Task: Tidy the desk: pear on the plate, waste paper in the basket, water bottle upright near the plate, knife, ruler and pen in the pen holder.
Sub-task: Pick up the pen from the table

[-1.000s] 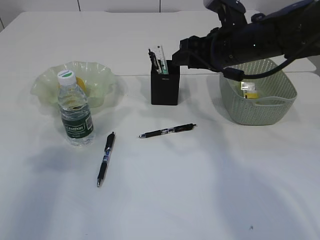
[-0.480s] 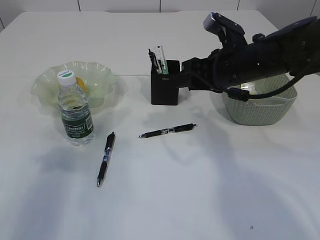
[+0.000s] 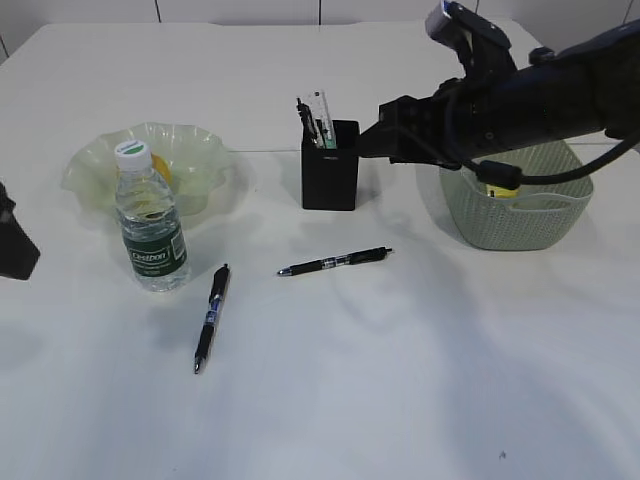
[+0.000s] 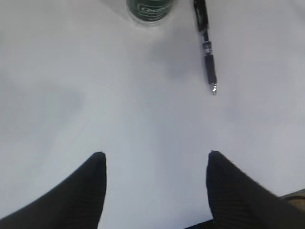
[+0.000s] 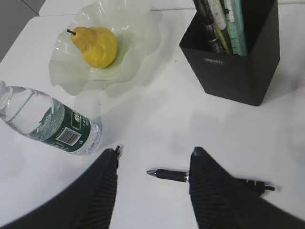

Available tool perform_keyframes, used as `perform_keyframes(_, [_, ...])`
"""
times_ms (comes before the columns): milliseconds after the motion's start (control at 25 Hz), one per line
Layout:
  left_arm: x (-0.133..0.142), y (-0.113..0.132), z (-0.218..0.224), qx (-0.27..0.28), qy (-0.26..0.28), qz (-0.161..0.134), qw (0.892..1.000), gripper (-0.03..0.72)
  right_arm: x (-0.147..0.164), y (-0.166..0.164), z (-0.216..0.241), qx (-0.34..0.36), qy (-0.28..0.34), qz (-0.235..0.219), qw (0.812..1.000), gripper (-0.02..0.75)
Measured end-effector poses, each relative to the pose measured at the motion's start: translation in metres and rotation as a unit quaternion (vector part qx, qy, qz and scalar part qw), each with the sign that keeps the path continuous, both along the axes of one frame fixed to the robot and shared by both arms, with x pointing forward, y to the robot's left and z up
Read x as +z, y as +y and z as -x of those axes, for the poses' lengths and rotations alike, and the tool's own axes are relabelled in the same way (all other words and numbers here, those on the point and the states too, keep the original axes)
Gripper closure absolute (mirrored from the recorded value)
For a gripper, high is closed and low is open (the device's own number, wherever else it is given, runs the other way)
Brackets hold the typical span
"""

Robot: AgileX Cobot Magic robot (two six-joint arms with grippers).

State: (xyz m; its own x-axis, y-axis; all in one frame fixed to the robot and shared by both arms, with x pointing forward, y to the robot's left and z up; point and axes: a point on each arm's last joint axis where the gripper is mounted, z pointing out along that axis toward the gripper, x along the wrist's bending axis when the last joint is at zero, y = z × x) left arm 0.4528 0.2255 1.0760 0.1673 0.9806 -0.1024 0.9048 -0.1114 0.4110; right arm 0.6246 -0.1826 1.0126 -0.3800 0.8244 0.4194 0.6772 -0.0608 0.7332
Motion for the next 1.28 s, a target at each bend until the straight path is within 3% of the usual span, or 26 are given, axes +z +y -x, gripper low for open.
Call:
perform_keyframes(480, [-0.003, -0.029, 0.005, -0.009, -0.004, 0.017, 1.000, 0.222, 0.003, -0.003, 0.000, -0.002, -0.006, 0.002, 1.000, 0.371])
perform_keyframes(880, [-0.046, -0.073, -0.019, -0.034, 0.037, -0.009, 0.999, 0.222, 0.003, -0.003, 0.000, -0.002, -0.006, 0.002, 1.000, 0.371])
perform_keyframes(1280, [-0.091, -0.123, -0.090, -0.007, 0.066, -0.024, 0.997, 0.222, 0.003, -0.003, 0.000, -0.002, -0.006, 0.002, 1.000, 0.369])
